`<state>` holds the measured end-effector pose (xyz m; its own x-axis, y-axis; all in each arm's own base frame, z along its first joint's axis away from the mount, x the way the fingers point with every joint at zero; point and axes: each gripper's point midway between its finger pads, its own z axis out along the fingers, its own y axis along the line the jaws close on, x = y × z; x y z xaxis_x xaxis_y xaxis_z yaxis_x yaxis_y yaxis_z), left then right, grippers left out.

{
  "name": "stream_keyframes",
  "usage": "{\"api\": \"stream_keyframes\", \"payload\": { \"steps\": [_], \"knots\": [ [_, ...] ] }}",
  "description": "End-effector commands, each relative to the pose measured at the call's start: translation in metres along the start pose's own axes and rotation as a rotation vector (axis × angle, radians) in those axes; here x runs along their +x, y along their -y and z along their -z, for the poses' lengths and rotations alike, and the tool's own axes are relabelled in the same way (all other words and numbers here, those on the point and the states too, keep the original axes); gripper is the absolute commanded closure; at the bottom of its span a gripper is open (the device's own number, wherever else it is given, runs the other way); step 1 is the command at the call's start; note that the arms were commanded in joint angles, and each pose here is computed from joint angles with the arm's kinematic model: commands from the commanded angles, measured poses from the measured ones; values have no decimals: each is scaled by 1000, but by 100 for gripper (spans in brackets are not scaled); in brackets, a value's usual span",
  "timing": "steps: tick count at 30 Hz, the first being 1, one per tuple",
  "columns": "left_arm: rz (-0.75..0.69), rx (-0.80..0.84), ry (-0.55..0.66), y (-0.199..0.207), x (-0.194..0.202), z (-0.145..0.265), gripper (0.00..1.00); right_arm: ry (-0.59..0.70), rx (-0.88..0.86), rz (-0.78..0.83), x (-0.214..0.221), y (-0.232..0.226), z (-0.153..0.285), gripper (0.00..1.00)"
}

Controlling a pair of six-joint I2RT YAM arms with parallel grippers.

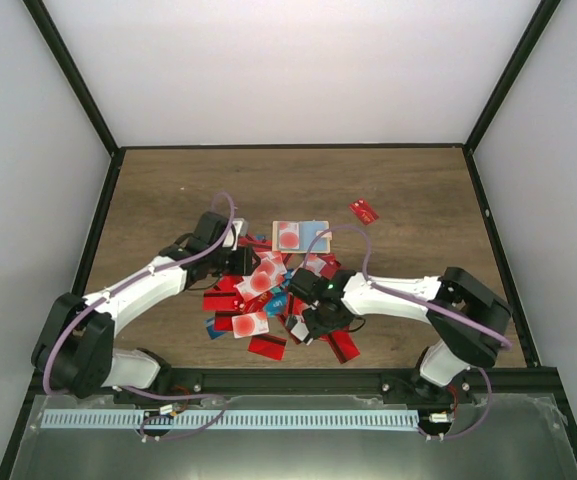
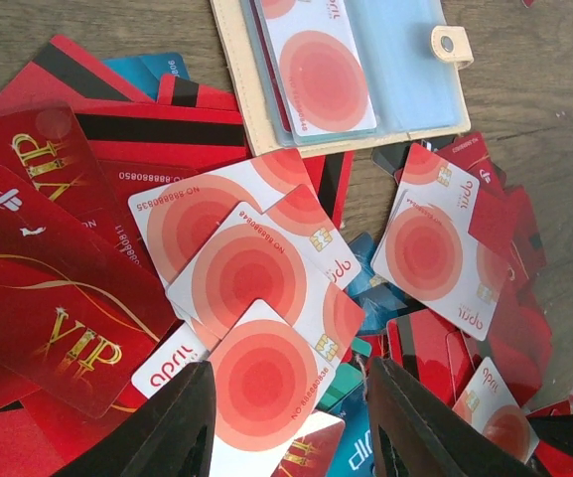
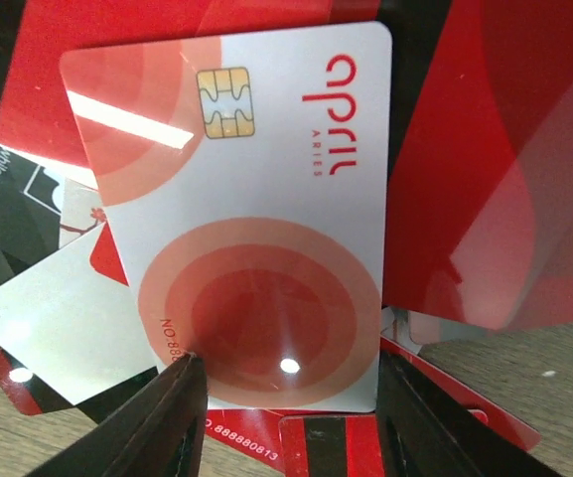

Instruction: Put the credit cards into the card holder

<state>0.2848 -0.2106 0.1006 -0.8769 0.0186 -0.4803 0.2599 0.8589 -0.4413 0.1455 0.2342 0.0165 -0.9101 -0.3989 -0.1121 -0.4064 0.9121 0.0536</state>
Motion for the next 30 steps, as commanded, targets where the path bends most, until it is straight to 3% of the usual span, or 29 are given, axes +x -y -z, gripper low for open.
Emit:
{"api": "stream_keyframes", "payload": {
  "steps": [1,6,14,19,22,28,30],
  "knots": [
    [-3,16,27,3,-1,2,55,-44,18,16,13,-2,-24,54],
    [4,32,40,6,-3,3,56,27,-52,22,-1,-14,-8,56],
    [6,82,68,18,-8,13,57,151,-187,13,-22,-36,21,71],
    [29,138,26,25,13,16,57,205,-327,-35,-27,-42,31,78],
    [48,179,-25,35,29,15,58,229,-404,-88,-35,-33,37,74],
    [46,245,-137,60,71,10,58,289,-506,-135,-47,-16,54,54],
    [55,265,-154,65,81,7,57,268,-550,-138,-44,-16,49,53]
  ]
}}
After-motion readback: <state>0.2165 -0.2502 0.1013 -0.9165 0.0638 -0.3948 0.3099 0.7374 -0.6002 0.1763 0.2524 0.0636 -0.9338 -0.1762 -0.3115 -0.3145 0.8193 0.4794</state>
